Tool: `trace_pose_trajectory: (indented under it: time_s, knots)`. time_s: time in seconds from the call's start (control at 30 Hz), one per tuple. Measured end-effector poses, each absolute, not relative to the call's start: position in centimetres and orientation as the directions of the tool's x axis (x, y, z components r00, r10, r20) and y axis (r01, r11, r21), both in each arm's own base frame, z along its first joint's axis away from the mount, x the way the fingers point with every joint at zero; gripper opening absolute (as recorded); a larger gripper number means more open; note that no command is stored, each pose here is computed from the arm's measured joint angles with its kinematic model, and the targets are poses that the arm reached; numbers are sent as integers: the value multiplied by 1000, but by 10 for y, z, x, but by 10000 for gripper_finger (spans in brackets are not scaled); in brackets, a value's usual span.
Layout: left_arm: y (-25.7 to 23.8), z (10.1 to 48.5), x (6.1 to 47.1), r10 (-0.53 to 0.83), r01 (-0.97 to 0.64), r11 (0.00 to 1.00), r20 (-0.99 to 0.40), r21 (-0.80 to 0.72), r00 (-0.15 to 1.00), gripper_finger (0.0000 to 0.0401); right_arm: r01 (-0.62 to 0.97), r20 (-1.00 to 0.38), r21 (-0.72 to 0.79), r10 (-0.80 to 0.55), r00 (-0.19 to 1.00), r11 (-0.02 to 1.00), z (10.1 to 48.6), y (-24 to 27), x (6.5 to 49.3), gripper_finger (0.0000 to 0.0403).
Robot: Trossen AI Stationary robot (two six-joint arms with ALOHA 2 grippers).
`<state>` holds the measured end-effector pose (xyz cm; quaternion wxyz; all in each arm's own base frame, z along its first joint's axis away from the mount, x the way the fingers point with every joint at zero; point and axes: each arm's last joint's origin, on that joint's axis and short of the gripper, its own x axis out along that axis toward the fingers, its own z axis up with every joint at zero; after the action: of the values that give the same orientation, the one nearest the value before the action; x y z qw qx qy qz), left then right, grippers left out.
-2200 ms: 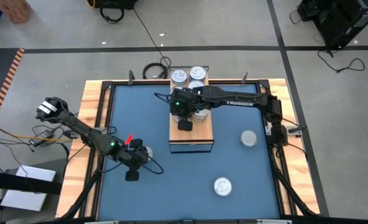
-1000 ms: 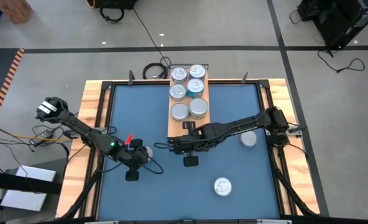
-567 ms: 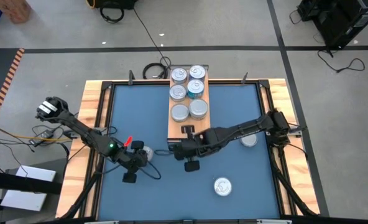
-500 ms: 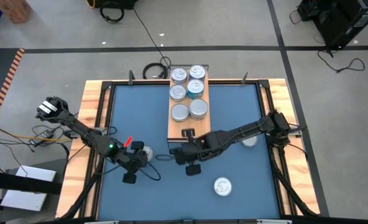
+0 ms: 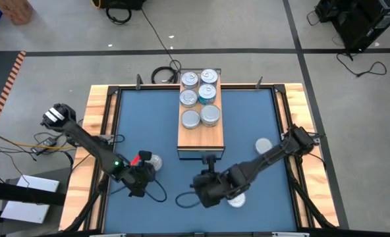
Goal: Stack canned seafood by type on shelf
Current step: Stack the blue tuna can on top of the other blue tuna can on the shelf
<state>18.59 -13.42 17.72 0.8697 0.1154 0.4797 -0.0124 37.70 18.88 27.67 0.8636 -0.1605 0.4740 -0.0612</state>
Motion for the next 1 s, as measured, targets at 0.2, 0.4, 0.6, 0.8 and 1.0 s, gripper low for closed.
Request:
trace_pose_trajectory:
  time_s: [0.2, 0.4, 0.6, 0.8, 1.0]
  knots:
    - [-141, 158, 188, 157, 139, 957, -858, 254, 490, 122, 2, -772, -386, -324, 547, 923, 264, 200, 368, 3]
    - [-139, 149, 188, 249, 56, 949, -846, 310, 472, 122, 18, -762, -393, -337, 553, 919, 259, 203, 366, 3]
    - [-137, 145, 188, 289, 27, 941, -842, 337, 455, 84, 19, -760, -391, -335, 557, 920, 260, 203, 366, 3]
    - [-139, 149, 190, 286, 35, 941, -848, 335, 447, 8, 20, -757, -398, -341, 558, 917, 260, 203, 366, 3]
    - [-150, 169, 199, 208, 100, 957, -881, 274, 425, 3, 13, -759, -403, -342, 555, 915, 259, 203, 365, 3]
